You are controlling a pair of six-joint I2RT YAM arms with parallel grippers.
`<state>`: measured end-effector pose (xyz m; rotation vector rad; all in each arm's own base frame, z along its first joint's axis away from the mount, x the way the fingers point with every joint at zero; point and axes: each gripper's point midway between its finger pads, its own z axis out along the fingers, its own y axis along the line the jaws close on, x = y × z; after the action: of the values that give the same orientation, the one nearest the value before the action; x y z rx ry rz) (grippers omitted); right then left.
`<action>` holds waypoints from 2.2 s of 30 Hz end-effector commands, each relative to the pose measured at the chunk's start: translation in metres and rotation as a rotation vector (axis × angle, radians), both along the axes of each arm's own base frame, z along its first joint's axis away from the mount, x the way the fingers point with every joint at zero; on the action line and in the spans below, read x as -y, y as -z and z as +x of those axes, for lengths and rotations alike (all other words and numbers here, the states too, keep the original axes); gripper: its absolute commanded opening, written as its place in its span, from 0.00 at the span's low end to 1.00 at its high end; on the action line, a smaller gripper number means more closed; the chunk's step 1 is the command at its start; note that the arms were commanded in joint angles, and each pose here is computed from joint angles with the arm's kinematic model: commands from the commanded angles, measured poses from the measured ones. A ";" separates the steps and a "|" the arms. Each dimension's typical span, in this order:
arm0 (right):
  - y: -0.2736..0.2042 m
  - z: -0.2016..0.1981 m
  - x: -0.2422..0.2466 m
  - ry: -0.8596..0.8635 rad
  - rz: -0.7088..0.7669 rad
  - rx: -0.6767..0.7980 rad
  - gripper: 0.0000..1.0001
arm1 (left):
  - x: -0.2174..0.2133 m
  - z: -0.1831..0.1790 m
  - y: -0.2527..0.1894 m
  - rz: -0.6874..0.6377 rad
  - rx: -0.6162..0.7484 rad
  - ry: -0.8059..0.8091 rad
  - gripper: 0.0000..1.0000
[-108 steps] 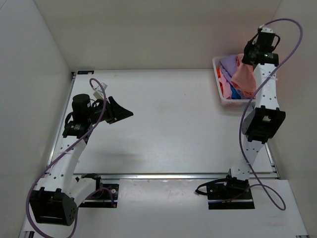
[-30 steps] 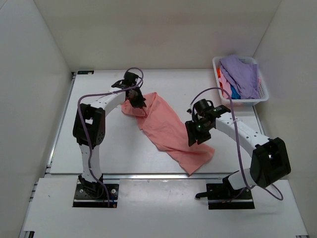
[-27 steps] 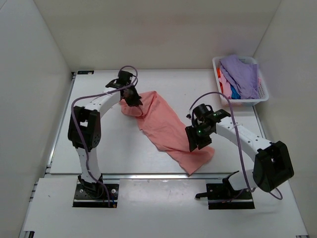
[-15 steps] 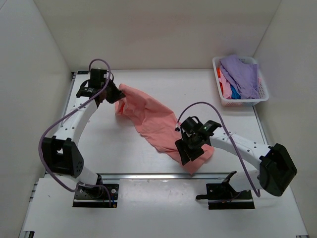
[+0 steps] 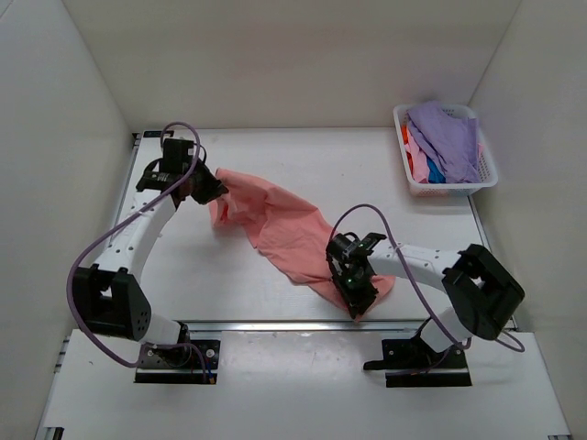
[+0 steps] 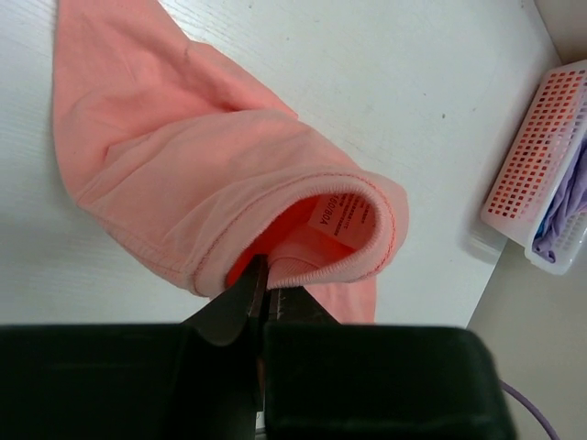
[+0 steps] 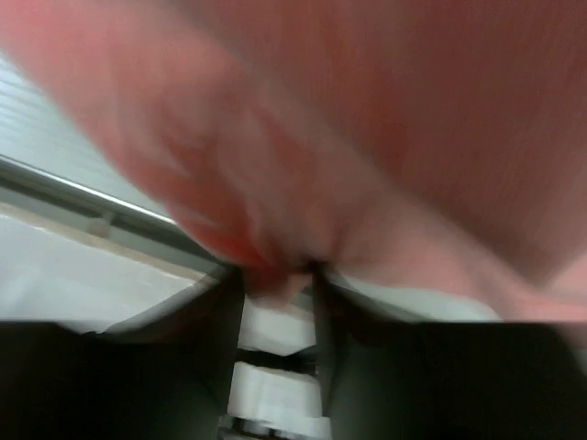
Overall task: Fold and stack the t-shirts
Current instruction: Flatten out the tshirt
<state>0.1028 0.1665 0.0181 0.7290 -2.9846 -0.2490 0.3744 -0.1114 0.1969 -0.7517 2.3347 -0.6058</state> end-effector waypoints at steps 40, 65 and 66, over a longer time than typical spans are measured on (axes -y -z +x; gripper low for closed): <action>-0.381 0.153 0.059 0.290 0.650 1.174 0.00 | -0.037 -0.147 -0.183 -0.032 0.678 -0.081 0.00; -0.212 0.328 0.082 0.462 0.204 0.897 0.49 | -0.081 -0.114 0.083 0.296 0.007 -0.104 0.49; -0.199 0.312 0.079 0.446 0.199 0.872 0.49 | -0.075 -0.124 0.092 0.285 -0.011 -0.071 0.48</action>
<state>0.4349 0.0826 0.2164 0.1179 -3.9572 -0.3323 0.2904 -0.0299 0.1391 -0.7225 2.1682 -0.2456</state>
